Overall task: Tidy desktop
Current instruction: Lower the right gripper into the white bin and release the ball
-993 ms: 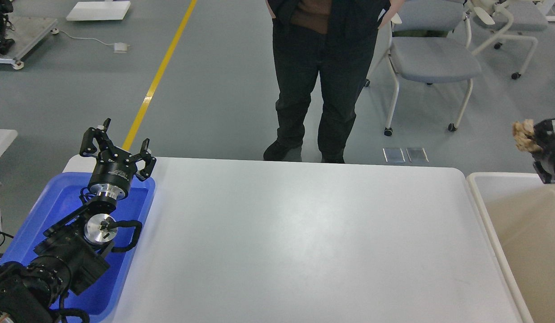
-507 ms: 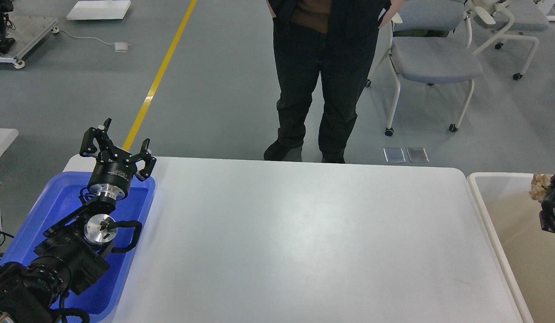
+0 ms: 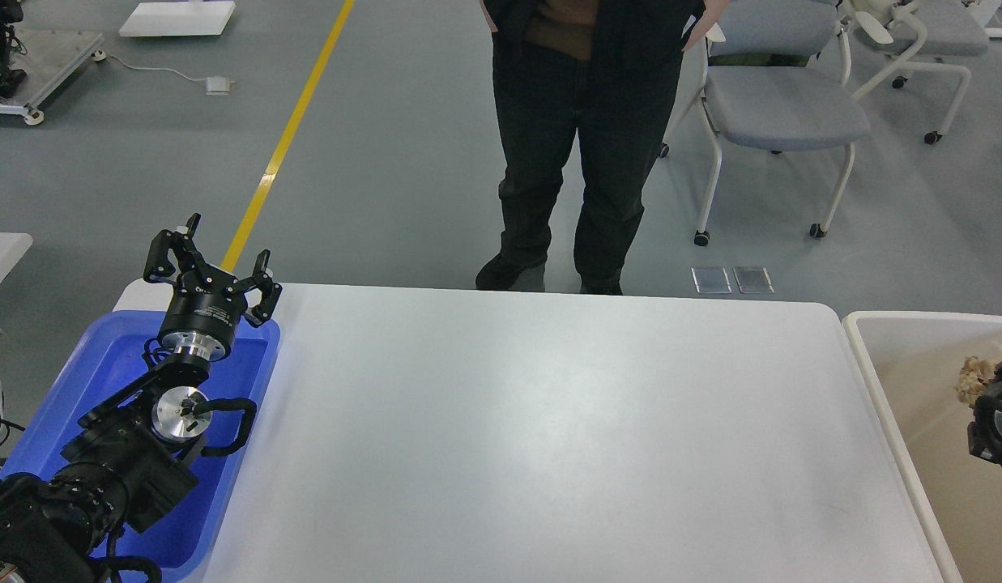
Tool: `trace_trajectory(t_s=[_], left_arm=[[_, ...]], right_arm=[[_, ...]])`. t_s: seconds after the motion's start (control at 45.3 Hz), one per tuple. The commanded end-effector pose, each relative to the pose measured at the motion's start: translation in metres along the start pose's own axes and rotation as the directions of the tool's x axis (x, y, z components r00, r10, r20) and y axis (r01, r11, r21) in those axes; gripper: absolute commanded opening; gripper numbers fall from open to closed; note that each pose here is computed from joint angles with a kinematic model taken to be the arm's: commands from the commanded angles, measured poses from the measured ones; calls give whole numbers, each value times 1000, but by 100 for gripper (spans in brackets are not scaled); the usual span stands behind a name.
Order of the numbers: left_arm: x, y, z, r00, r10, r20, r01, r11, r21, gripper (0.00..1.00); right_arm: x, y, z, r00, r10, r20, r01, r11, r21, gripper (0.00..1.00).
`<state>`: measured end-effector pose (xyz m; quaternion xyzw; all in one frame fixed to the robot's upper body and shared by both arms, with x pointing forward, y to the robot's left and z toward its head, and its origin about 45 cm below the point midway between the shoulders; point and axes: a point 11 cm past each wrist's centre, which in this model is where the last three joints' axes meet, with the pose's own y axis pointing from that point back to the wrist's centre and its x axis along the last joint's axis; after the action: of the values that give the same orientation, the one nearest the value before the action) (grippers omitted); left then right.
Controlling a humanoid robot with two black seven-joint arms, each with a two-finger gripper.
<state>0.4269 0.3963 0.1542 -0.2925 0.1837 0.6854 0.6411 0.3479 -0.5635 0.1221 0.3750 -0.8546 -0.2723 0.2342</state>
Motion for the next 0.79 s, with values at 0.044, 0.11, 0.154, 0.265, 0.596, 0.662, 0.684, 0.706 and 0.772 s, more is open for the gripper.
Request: trace_trajectory(t_s=[0.044, 0.11, 0.154, 0.265, 0.596, 0.662, 0.684, 0.706, 0.772], left_arm=[[0, 0, 0, 1000, 0, 0, 0, 1000, 0, 100], [0, 0, 0, 1000, 0, 0, 0, 1000, 0, 100], [0, 0, 0, 1000, 0, 0, 0, 1000, 0, 100], [0, 0, 0, 1000, 0, 0, 0, 1000, 0, 100], [0, 0, 0, 1000, 0, 0, 0, 1000, 0, 100], [0, 0, 0, 1000, 0, 0, 0, 1000, 0, 100], [0, 0, 0, 1000, 0, 0, 0, 1000, 0, 100], [0, 0, 0, 1000, 0, 0, 0, 1000, 0, 100], [0, 0, 0, 1000, 0, 0, 0, 1000, 0, 100]], right_arm=[[9, -2, 11, 999, 24, 36, -23, 1000, -20, 0], [11, -3, 13, 999, 27, 37, -26, 999, -20, 0], [12, -3, 14, 999, 28, 35, -28, 999, -21, 0], [16, -3, 15, 999, 40, 35, -40, 999, -21, 7], [20, -4, 20, 994, 43, 103, -40, 999, -35, 100], [19, -4, 20, 994, 41, 98, -38, 999, -33, 100], [18, -4, 21, 995, 40, 94, -37, 999, -34, 100], [18, -4, 21, 995, 39, 90, -36, 999, -34, 100], [16, -4, 21, 996, 35, 87, -32, 999, -32, 100]])
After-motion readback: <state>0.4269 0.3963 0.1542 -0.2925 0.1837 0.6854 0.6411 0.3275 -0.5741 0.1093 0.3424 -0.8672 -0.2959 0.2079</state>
